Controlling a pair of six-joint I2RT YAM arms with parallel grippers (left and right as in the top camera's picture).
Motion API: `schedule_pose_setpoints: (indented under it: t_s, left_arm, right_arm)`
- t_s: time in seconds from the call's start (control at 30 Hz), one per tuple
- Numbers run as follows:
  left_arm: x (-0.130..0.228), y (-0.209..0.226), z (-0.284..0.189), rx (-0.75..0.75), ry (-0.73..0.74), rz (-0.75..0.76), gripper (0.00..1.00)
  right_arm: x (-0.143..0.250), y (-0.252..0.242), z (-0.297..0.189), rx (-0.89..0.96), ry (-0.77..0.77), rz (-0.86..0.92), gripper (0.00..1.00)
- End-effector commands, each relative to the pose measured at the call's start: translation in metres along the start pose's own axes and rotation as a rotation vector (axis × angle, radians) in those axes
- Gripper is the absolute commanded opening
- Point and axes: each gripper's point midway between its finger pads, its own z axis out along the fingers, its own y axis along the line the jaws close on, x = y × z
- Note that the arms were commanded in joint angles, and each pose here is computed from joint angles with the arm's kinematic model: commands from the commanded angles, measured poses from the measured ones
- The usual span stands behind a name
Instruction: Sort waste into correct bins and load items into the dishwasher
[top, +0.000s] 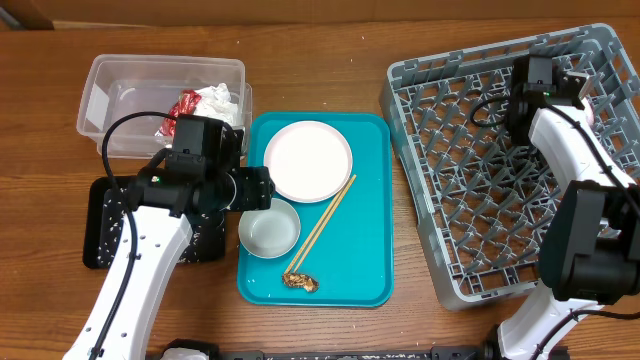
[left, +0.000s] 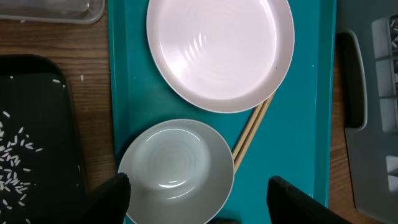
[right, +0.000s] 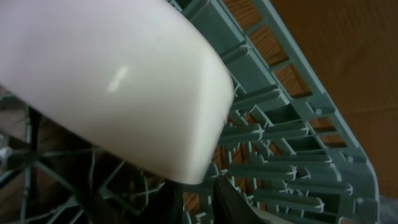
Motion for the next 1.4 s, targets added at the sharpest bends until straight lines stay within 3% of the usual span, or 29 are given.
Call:
schedule_pose_setpoints:
  t_s: [0.0, 0.03, 0.13, 0.23, 0.4, 0.5, 0.63, 0.8, 1.13, 1.23, 1.37]
  left_arm:
    - [-0.005, -0.003, -0.007, 0.011, -0.026, 0.024, 0.72]
    - [-0.005, -0.003, -0.007, 0.011, -0.025, 0.024, 0.72]
    - [-0.005, -0.003, -0.007, 0.01, -0.025, 0.023, 0.72]
    - [-0.005, -0.003, -0.007, 0.009, -0.025, 0.024, 0.72]
    - [-0.003, -0.002, -0.007, 0.004, -0.019, 0.022, 0.72]
    - [0.0, 0.001, -0.007, -0.008, -0.007, 0.018, 0.72]
    - [0.007, 0.002, -0.006, -0.018, 0.022, 0.004, 0.66]
    - [0.029, -0.008, -0.005, -0.017, 0.103, 0.033, 0.66]
    - [0.102, -0.055, 0.008, -0.021, 0.313, 0.036, 0.71]
    - [0.138, -0.055, 0.02, -0.083, 0.4, -0.045, 0.71]
    - [0.16, -0.044, 0.03, -0.173, 0.438, -0.216, 0.7]
  right_arm:
    - [-0.004, -0.008, -0.016, -0.045, -0.01, 0.086, 0.26]
    - [-0.01, -0.013, -0.025, -0.075, -0.025, 0.109, 0.27]
    - [-0.025, -0.019, -0.067, -0.275, -0.073, 0.178, 0.45]
    - [-0.027, -0.012, -0.107, -0.509, -0.078, 0.201, 0.54]
    - [0.0, 0.018, -0.188, -0.988, 0.022, 0.145, 0.56]
    - [0.024, 0.03, -0.218, -1.144, 0.121, 0.087, 0.59]
    - [0.053, 0.035, -0.228, -1.148, 0.206, -0.004, 0.66]
    - [0.072, 0.032, -0.228, -1.136, 0.238, -0.099, 0.77]
    - [0.082, 0.027, -0.225, -1.118, 0.261, -0.142, 0.82]
    - [0.083, 0.027, -0.225, -1.116, 0.268, -0.144, 0.83]
    - [0.085, 0.026, -0.225, -1.114, 0.278, -0.143, 0.84]
